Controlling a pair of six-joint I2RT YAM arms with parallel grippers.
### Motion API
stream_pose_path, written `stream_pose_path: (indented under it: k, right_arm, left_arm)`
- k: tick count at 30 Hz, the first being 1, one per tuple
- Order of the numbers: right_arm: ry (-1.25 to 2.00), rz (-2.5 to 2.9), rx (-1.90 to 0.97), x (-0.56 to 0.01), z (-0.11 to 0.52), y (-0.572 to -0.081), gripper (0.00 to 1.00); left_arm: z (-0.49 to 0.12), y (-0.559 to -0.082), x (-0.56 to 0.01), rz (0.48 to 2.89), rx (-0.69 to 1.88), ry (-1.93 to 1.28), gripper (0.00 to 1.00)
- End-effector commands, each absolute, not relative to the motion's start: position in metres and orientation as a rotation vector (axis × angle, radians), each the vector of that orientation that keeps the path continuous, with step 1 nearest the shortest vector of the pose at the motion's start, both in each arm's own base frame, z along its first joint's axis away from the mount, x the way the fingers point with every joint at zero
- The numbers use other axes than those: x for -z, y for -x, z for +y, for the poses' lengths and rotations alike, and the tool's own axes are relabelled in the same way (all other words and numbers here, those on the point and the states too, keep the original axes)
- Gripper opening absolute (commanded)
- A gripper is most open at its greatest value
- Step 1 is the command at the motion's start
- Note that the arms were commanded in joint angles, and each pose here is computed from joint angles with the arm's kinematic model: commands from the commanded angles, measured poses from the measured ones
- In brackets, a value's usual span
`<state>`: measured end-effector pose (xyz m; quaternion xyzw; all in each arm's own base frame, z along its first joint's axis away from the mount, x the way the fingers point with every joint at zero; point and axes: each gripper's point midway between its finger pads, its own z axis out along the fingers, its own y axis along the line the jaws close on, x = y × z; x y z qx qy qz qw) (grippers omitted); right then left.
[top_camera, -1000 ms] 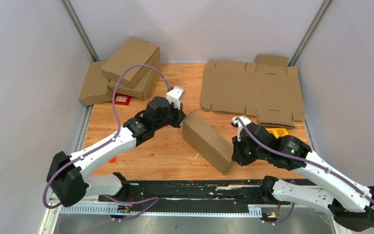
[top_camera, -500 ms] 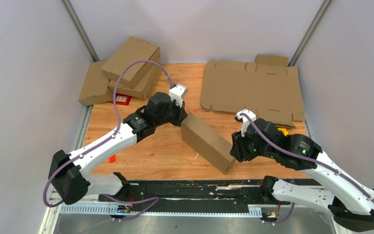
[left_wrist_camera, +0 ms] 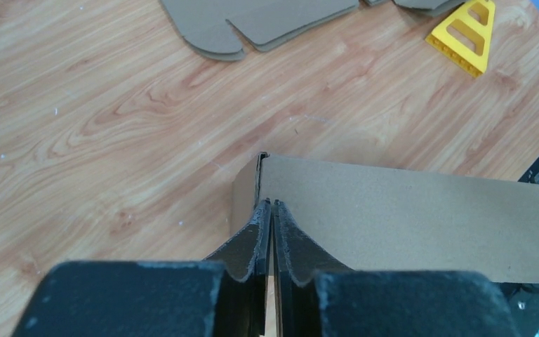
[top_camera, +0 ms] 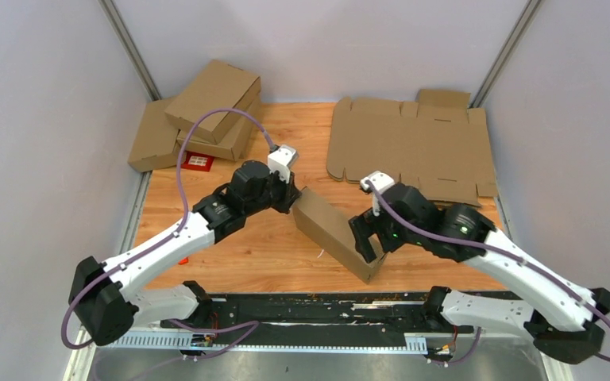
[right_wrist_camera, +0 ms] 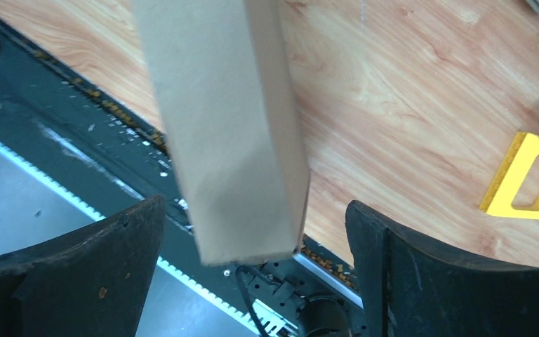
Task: Fold the paper box
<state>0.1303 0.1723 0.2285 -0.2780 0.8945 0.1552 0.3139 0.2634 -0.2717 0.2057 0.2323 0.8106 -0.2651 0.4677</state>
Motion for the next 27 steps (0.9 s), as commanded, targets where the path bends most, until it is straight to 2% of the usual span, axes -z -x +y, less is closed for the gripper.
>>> stream_pose_path:
  k: [1, 9, 16, 23, 27]
  right_arm:
    - [0.797, 2.323, -0.245, -0.224, 0.191, -0.164, 1.00]
    - [0.997, 2.334, -0.340, -0.200, 0.239, -0.168, 1.00]
    - [0.967, 2.354, -0.299, -0.197, 0.240, -0.174, 1.00]
    - [0.942, 2.340, -0.289, -0.196, 0.238, -0.177, 0.94]
    - [0.912, 2.345, -0.328, -0.194, 0.240, -0.174, 1.00]
  left_arm:
    - [-0.255, -0.248, -0.214, 2.015, 0.634, -0.575, 0.12]
    - [-0.237, -0.236, -0.211, 2.028, 0.597, -0.577, 0.18]
    - [-0.231, -0.228, -0.211, 2.026, 0.598, -0.578, 0.20]
    - [-0.231, -0.227, -0.195, 2.067, 0.601, -0.558, 0.20]
    - [-0.222, -0.224, -0.196, 2.082, 0.590, -0.500, 0.25]
